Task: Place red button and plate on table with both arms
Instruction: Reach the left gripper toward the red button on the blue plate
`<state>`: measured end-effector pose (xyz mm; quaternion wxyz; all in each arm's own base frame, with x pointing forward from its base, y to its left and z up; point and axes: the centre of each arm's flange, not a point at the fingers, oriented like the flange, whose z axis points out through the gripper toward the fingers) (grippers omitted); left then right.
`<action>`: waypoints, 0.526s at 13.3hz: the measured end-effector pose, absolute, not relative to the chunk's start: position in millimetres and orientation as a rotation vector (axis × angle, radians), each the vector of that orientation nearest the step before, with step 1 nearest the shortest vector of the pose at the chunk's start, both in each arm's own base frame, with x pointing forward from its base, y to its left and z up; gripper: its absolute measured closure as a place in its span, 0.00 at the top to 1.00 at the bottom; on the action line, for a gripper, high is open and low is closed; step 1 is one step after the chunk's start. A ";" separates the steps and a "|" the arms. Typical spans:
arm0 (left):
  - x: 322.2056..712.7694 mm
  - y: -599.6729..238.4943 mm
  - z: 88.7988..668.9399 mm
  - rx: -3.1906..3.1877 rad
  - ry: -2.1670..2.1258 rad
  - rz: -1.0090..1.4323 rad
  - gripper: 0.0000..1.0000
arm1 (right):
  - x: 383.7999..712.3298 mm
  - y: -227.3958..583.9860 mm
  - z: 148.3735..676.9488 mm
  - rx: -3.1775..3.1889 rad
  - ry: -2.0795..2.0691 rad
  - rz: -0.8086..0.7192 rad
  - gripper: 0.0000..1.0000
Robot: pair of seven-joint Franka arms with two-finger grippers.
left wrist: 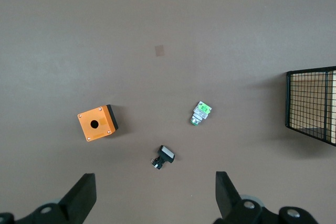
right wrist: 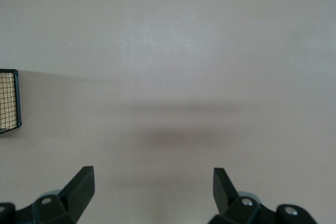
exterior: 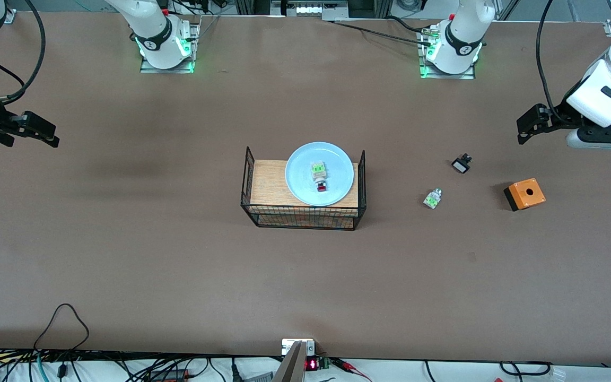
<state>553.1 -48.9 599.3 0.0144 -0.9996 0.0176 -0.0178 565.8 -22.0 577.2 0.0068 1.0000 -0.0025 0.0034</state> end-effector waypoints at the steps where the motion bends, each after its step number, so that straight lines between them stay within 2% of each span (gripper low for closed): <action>1: 553.1 -48.9 599.4 -3.112 0.055 -0.055 1.00 | 565.8 -22.0 577.2 3.128 -0.008 0.011 1.00; 7: 549.2 -69.9 600.2 -3.119 0.111 -0.047 1.00 | 565.8 -22.3 577.2 3.128 -0.009 0.010 1.00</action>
